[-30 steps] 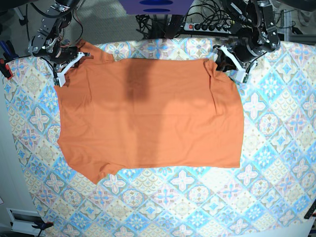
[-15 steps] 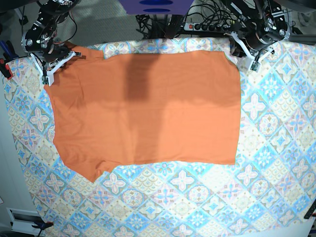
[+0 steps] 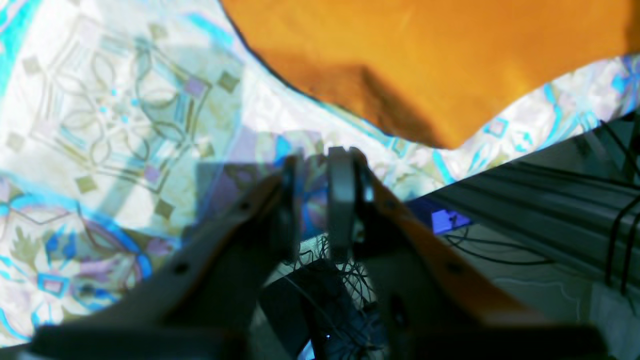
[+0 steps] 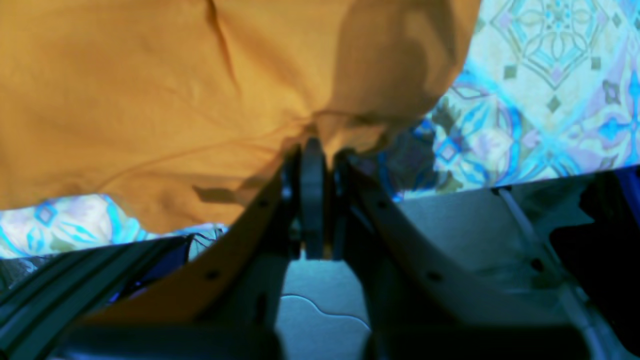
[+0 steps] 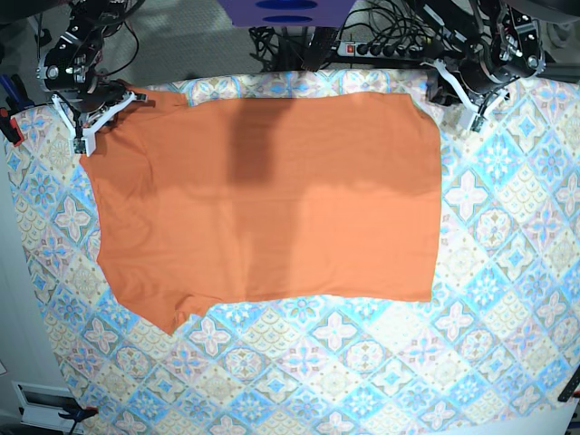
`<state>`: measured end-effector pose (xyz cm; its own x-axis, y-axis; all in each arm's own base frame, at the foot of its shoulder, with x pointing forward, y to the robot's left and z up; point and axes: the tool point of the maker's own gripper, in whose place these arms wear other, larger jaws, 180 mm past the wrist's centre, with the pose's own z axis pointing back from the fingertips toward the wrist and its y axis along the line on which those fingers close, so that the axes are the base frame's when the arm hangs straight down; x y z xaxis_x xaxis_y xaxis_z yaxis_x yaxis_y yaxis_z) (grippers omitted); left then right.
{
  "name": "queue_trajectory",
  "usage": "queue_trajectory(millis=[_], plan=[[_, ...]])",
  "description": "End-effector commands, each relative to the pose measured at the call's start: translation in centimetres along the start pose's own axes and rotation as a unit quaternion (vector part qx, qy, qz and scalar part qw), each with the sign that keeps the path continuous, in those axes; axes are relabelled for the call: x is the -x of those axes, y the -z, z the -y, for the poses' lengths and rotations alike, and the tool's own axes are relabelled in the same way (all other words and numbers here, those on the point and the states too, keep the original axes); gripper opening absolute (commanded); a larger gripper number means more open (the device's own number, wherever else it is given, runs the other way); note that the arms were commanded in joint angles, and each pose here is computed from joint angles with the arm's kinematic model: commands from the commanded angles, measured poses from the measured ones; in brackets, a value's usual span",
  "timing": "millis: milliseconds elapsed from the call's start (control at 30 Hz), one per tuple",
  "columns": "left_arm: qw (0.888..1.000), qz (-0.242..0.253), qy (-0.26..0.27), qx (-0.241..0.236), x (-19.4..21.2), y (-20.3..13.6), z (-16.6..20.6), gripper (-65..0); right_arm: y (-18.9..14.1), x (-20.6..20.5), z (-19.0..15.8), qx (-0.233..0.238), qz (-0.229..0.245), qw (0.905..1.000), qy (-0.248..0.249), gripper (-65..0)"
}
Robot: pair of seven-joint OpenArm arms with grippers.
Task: Fold the T-shirt properly
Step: 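Pull the shoulder edges apart with both grippers to straighten the shirt, then release the shirt and lift both grippers slightly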
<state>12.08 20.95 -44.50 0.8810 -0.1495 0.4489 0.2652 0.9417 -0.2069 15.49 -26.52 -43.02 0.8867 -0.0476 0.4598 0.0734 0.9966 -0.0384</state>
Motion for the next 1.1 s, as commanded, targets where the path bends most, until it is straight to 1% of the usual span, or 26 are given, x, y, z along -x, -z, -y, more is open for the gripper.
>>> queue_trajectory(millis=[0, 100, 133, 200, 300, 433, 567, 700, 833, 933, 1067], plan=[[1.0, 0.017, 0.015, -0.002, -1.1, -0.7, 0.0, -51.8, -0.3, -1.0, 0.5, 0.006, 0.017, 0.9998, -0.005, -64.7], [0.999, 0.024, 0.031, -0.002, -1.5, -1.7, 0.8, -44.4, -0.3, -1.0, 0.5, 0.006, 0.017, 0.9998, -0.005, -64.6], [0.999, 0.027, 0.037, -0.003, -1.7, -2.0, 1.0, -42.7, -0.3, -1.0, 0.5, 0.006, 0.017, 0.9998, -0.005, -64.6], [0.999, 0.028, 0.042, -0.003, -1.7, -2.4, 1.2, -41.3, -0.3, -1.0, 0.5, 0.006, 0.017, 0.9998, -0.006, -63.2], [0.999, 0.023, 0.041, -0.005, -1.4, -2.3, 1.1, -41.5, -0.3, -0.9, 0.5, 0.006, 0.016, 0.9998, -0.006, -59.4], [1.0, 0.004, 0.008, 0.002, 0.3, -1.0, 0.4, -41.4, -0.4, -0.7, 0.5, 0.006, 0.014, 0.9999, -0.006, -55.1], [1.0, -0.011, -0.028, 0.009, 1.3, 1.0, -0.7, -41.1, -0.4, -0.6, 0.5, 0.006, 0.013, 0.9999, -0.006, -54.3], [0.999, -0.004, -0.036, 0.013, 0.5, 1.8, -0.9, -41.3, -0.4, -0.6, 0.5, 0.006, 0.013, 0.9999, -0.006, -54.3], [0.999, -0.002, -0.041, 0.02, 0.5, 2.2, -0.1, -40.9, -0.4, -0.6, 0.5, 0.006, 0.012, 0.9999, -0.006, -54.3], [0.998, -0.014, -0.011, 0.056, 0.1, 3.6, 2.5, -40.8, -0.4, -0.6, 0.5, 0.006, 0.012, 0.9999, -0.006, -54.3], [0.996, -0.023, 0.008, 0.088, 0.1, 4.5, 4.9, -41.1, -0.4, -0.6, 0.5, 0.006, 0.012, 0.9999, -0.006, -54.3]])
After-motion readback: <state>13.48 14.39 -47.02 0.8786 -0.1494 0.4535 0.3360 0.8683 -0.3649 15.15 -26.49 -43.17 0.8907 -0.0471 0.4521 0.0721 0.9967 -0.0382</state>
